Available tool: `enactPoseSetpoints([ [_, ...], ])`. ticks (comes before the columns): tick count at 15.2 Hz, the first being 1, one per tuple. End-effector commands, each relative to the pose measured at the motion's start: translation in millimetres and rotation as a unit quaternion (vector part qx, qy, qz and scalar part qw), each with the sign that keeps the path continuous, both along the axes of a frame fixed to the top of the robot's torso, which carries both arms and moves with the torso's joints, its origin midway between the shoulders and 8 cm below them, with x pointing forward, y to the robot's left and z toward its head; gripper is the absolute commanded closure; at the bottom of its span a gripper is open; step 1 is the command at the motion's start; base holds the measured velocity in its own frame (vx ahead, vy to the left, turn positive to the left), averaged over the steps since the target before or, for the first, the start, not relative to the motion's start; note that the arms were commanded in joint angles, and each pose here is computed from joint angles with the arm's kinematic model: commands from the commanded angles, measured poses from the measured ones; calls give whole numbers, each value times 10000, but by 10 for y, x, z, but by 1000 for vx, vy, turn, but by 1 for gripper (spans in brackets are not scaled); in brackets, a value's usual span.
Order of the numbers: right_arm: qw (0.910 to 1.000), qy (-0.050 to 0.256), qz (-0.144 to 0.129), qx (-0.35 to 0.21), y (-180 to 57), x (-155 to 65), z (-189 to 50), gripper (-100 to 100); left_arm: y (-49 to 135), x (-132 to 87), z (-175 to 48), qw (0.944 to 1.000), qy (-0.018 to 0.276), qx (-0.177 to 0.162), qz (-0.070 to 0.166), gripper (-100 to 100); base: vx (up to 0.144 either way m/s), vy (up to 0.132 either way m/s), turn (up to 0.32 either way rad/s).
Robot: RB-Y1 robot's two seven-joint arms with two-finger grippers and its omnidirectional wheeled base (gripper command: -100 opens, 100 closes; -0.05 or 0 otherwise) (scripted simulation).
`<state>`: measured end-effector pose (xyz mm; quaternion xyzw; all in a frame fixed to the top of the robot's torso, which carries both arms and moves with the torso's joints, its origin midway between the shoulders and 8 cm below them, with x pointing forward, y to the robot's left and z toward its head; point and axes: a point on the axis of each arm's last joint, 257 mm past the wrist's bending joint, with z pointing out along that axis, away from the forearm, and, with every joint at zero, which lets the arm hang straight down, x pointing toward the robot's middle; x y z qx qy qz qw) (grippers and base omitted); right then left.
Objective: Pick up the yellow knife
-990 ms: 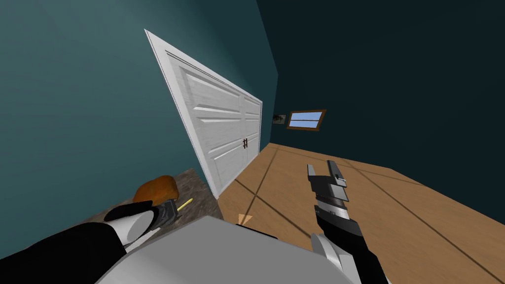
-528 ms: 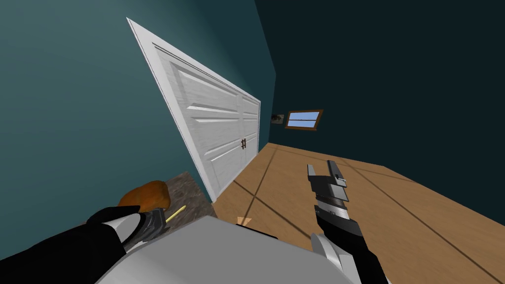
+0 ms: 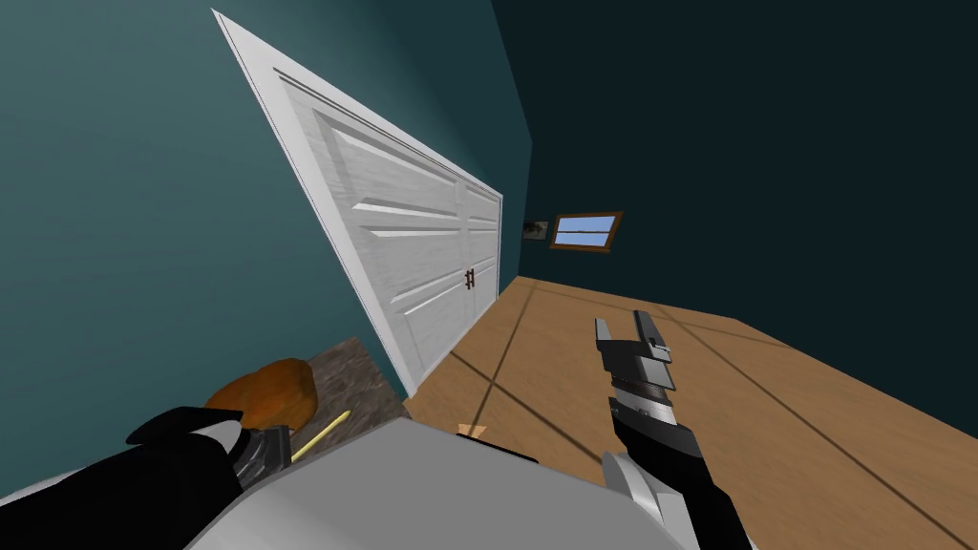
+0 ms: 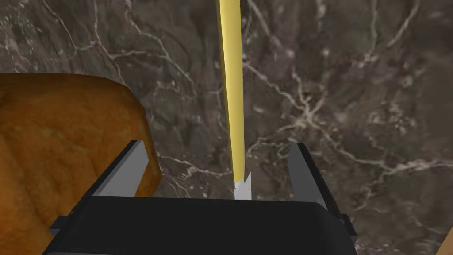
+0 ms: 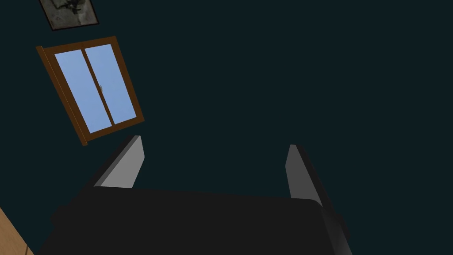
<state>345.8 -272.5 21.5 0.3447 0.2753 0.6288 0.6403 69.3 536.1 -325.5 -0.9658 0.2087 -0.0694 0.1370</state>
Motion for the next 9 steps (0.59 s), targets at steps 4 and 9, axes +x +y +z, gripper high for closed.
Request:
enactPoseSetpoints([
  [4,10000,0,0,0,0,0,0,0,-18,-416,-36,9977,481,-425,223,-100,36,25,-35],
  [9,10000,0,0,0,0,0,0,0,-77,-820,-44,9909,918,-877,456,-100,31,28,-32],
])
